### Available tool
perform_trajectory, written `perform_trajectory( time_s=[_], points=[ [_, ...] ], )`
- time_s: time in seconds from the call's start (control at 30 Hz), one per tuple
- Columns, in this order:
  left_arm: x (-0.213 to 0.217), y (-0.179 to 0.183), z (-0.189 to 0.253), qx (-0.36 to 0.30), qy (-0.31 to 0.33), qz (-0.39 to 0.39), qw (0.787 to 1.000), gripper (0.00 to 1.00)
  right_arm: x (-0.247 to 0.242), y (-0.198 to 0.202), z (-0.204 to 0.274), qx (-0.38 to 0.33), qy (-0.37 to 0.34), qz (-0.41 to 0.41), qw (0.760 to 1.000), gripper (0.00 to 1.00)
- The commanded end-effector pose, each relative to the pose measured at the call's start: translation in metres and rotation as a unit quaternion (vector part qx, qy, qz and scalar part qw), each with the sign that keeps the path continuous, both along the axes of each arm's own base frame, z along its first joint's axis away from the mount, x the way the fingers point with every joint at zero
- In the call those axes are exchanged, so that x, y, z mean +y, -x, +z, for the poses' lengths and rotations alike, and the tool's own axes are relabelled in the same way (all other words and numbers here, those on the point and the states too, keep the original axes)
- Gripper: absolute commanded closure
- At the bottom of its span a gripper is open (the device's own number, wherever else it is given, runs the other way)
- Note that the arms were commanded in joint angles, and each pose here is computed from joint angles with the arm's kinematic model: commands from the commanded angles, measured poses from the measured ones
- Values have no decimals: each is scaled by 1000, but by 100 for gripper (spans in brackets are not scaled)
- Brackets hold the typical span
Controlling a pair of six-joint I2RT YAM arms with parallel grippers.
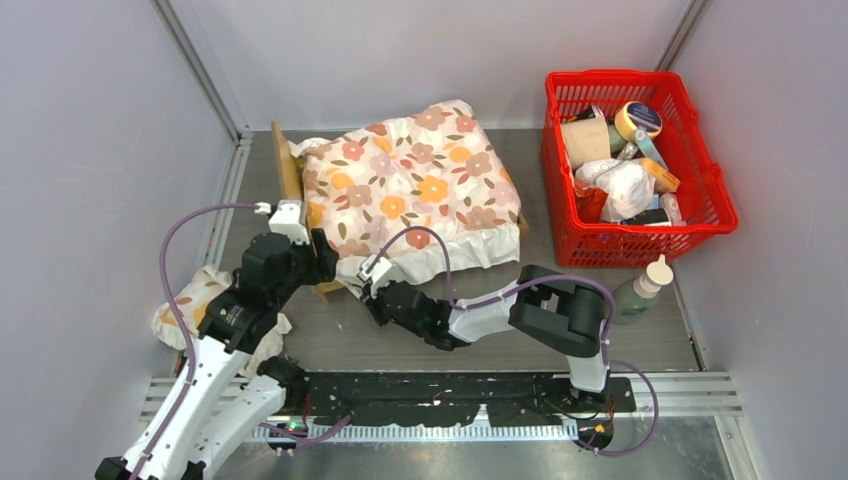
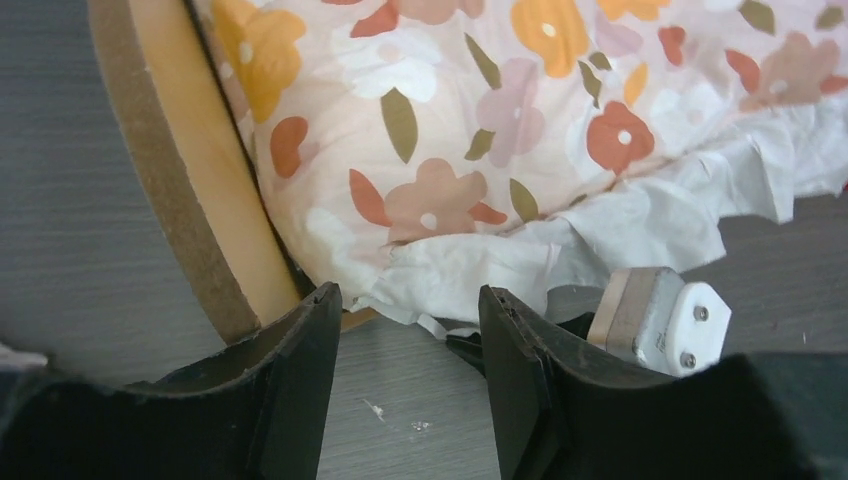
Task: Set up the pet bed
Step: Tie the ropes to the bed frame.
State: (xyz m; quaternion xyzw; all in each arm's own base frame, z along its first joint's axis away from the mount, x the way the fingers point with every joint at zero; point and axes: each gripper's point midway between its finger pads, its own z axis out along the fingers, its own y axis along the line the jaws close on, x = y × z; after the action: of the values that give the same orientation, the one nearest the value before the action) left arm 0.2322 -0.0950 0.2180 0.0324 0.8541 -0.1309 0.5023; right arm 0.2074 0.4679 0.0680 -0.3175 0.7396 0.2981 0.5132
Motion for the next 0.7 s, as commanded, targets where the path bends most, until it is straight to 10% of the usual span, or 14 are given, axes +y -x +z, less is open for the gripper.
perform_trajectory(
  time_s=[0.0, 0.37, 0.67],
  points=[
    [53, 5, -4, 25, 0, 168, 986, 42, -3, -6, 0, 4, 49, -4, 999, 95],
    [5, 32, 3, -41, 54, -24, 997, 41, 6, 5, 33, -7, 27, 54, 998, 95],
    [-7, 42, -30, 110, 84, -3, 990, 56, 15, 8, 49, -48, 16, 95, 994, 95]
  ],
)
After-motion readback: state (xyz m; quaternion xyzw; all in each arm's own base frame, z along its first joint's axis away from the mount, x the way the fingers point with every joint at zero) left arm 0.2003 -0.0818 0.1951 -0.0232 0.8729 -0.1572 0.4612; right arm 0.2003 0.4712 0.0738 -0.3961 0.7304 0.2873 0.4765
